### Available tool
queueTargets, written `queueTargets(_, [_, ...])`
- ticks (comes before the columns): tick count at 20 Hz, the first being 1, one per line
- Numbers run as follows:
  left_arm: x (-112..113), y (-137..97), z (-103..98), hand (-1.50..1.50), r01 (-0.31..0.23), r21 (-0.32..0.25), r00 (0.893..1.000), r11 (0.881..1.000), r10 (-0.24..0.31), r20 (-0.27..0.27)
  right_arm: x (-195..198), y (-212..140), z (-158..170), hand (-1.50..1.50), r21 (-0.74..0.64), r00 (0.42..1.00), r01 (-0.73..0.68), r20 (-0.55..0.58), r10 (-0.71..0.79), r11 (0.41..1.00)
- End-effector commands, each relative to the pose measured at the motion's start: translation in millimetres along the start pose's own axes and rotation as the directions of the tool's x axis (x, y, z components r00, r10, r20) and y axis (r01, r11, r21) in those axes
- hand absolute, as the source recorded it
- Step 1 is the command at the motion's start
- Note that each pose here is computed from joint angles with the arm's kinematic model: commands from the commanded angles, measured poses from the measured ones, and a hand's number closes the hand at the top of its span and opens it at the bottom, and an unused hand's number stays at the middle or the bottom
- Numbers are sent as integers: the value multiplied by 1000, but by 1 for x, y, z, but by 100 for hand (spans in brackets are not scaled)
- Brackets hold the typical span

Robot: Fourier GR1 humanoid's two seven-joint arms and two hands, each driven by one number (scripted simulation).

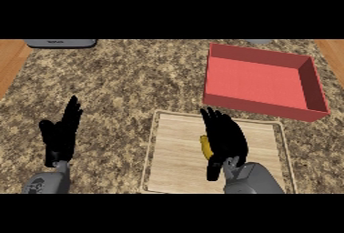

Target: Pick the lemon from the tray and place it in the cardboard box

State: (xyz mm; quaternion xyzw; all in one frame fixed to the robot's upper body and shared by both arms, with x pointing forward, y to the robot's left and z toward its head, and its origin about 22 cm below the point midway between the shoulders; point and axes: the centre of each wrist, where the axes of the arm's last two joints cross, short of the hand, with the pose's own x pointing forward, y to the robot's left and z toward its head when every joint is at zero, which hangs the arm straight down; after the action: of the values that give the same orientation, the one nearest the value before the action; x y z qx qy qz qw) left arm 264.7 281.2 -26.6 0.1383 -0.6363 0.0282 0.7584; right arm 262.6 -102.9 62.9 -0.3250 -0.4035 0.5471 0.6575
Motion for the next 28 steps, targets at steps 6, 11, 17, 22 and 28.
queueTargets(6, [3,-19,15,0,13,1,1000,1000,-13,-4,-7,4,-12,-150,7,1000,8,9,-8,1000])
queueTargets(11, [-6,-5,9,0,-4,4,1000,1000,4,3,-7,21,-38,150,-90,991,-38,127,49,995])
queueTargets(17, [3,4,-3,0,-9,-6,1000,1000,9,-12,0,20,-31,150,-149,987,-29,154,52,988])
queueTargets(22, [12,11,-3,0,-6,19,1000,1000,6,-8,-20,48,15,150,-104,963,-73,251,97,992])
queueTargets(28, [9,8,6,0,14,11,1000,1000,-13,-6,-46,64,60,150,-122,921,-137,349,172,983])
